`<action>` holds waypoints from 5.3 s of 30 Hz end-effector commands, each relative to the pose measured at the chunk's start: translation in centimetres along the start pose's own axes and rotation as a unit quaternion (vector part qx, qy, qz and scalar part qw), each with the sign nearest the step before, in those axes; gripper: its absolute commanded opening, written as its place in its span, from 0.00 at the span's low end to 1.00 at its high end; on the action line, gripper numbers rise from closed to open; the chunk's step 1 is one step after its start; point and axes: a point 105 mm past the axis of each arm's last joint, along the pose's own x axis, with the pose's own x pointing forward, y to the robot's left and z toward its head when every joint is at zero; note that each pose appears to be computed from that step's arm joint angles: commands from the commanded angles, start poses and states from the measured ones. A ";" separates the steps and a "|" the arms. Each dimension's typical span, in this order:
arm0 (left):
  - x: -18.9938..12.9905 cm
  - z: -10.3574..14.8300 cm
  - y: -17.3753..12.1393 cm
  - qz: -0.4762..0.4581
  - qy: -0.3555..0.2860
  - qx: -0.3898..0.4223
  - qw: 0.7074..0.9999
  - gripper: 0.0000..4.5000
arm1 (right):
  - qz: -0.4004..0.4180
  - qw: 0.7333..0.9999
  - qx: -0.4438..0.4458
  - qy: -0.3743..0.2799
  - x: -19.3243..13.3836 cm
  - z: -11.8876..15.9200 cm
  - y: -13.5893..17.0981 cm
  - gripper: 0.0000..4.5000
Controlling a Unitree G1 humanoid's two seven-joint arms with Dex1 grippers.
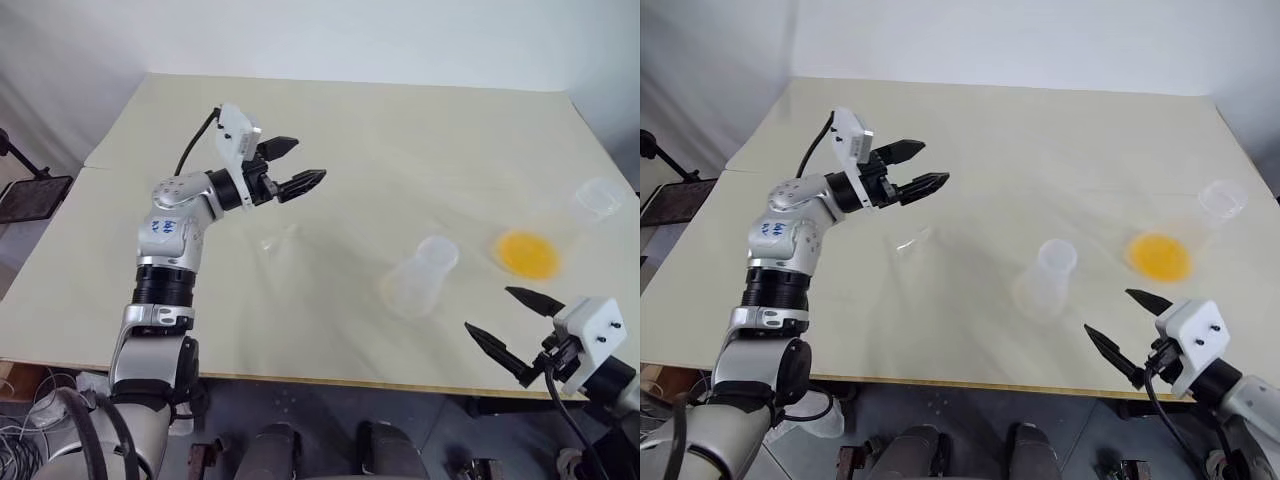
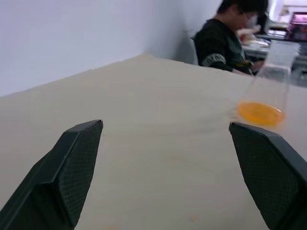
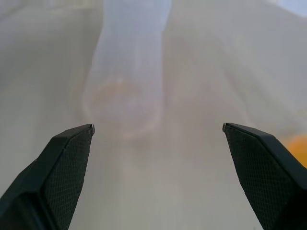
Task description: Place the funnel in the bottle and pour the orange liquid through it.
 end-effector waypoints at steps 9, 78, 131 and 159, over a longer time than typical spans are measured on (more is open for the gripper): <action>-6.5 -0.8 1.9 0.109 0.000 0.045 0.993 1.00 | 0.025 1.000 0.003 -0.001 0.8 0.1 -0.6 1.00; 7.3 3.1 -7.8 -0.287 -0.041 -0.025 0.957 0.01 | -0.056 0.998 -0.014 -0.019 -1.3 0.7 -0.5 1.00; 8.3 4.0 -12.9 -0.514 0.156 0.121 0.835 0.01 | -0.120 0.992 0.000 -0.029 -1.7 0.1 1.6 1.00; 9.5 5.0 -14.1 -0.541 0.202 0.249 0.778 0.69 | -0.129 0.991 0.013 -0.037 -1.1 -0.6 2.3 1.00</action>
